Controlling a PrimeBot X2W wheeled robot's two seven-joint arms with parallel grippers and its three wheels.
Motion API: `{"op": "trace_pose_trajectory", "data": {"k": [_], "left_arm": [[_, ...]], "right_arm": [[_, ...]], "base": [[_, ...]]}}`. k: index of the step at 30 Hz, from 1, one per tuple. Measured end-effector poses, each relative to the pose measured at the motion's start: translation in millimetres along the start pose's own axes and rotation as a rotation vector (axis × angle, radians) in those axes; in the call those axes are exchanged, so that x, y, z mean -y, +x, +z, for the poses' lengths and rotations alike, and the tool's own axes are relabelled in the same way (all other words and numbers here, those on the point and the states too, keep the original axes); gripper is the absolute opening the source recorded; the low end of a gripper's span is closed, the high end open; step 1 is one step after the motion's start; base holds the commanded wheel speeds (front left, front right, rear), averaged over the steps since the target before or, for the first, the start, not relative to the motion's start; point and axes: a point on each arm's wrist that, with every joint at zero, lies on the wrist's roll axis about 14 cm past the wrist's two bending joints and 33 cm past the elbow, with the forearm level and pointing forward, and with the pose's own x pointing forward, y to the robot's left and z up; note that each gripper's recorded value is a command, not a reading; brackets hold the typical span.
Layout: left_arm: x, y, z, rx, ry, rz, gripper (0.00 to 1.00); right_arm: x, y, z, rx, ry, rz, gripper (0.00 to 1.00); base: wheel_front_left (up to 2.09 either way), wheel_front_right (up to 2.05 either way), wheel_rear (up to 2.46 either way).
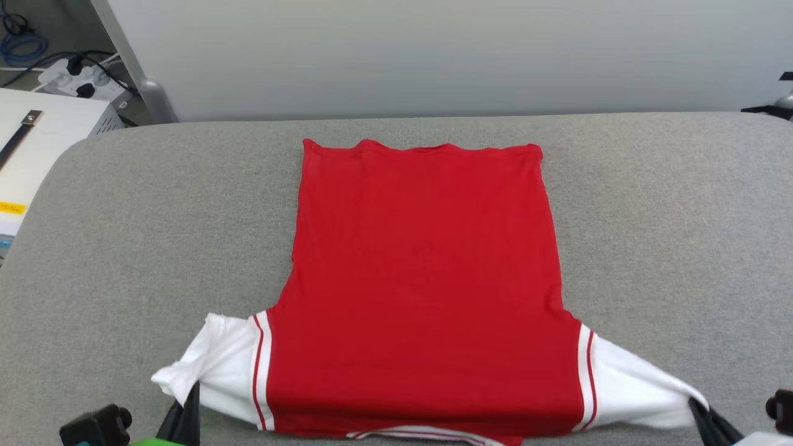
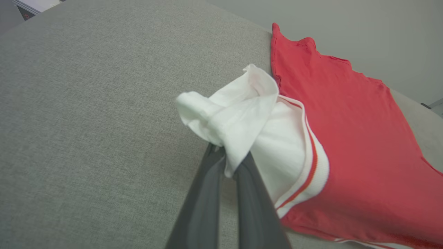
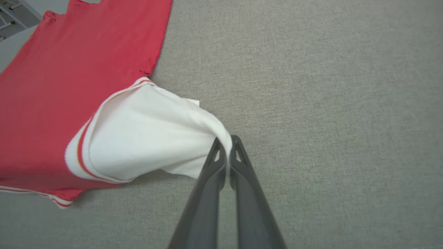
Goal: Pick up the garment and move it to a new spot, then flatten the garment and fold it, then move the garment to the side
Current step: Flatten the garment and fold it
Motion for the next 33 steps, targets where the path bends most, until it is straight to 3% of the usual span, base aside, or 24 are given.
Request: {"op": "trace_pose_trajectory", "data": {"k": [6, 9, 10, 11, 12, 17, 25, 30, 33], "left_arm": [[-3, -15, -25, -0.004, -0.042, 0.008, 0.00], [-1, -18, -34, -0.011, -0.012, -0.010, 0.00], [0, -18, -36, -0.009, -0.001, -0.017, 0.00], [2, -17, -37, -0.009, 0.004, -0.021, 0.00], [4, -16, -37, -0.005, 0.012, -0.028, 0.00], [20, -5, -24, 0.057, 0.005, -0.069, 0.00], [34, 7, -8, 0.118, 0.055, -0.103, 0.00], [50, 18, -2, 0.140, 0.052, -0.141, 0.00], [57, 27, 2, 0.149, 0.038, -0.157, 0.00]], "right_arm": [[0, -9, -51, -0.127, 0.048, -0.027, 0.00], [-3, -7, -65, -0.155, 0.078, -0.028, 0.04], [-4, -6, -69, -0.159, 0.084, -0.025, 0.29], [-7, -4, -69, -0.156, 0.092, -0.018, 0.43], [-10, 0, -66, -0.140, 0.098, -0.008, 1.00], [-28, 28, -10, 0.052, 0.112, 0.064, 1.00], [-36, 77, 83, 0.253, 0.000, 0.113, 1.00], [-49, 119, 125, 0.262, -0.077, 0.151, 1.00], [-54, 150, 134, 0.178, -0.120, 0.165, 1.00]], "base": [[0.00, 0.00, 0.00], [0.00, 0.00, 0.00], [0.00, 0.00, 0.00], [0.00, 0.00, 0.00], [0.00, 0.00, 0.00], [0.00, 0.00, 0.00], [0.00, 0.00, 0.00], [0.00, 0.00, 0.00], [0.00, 0.00, 0.00]]}}
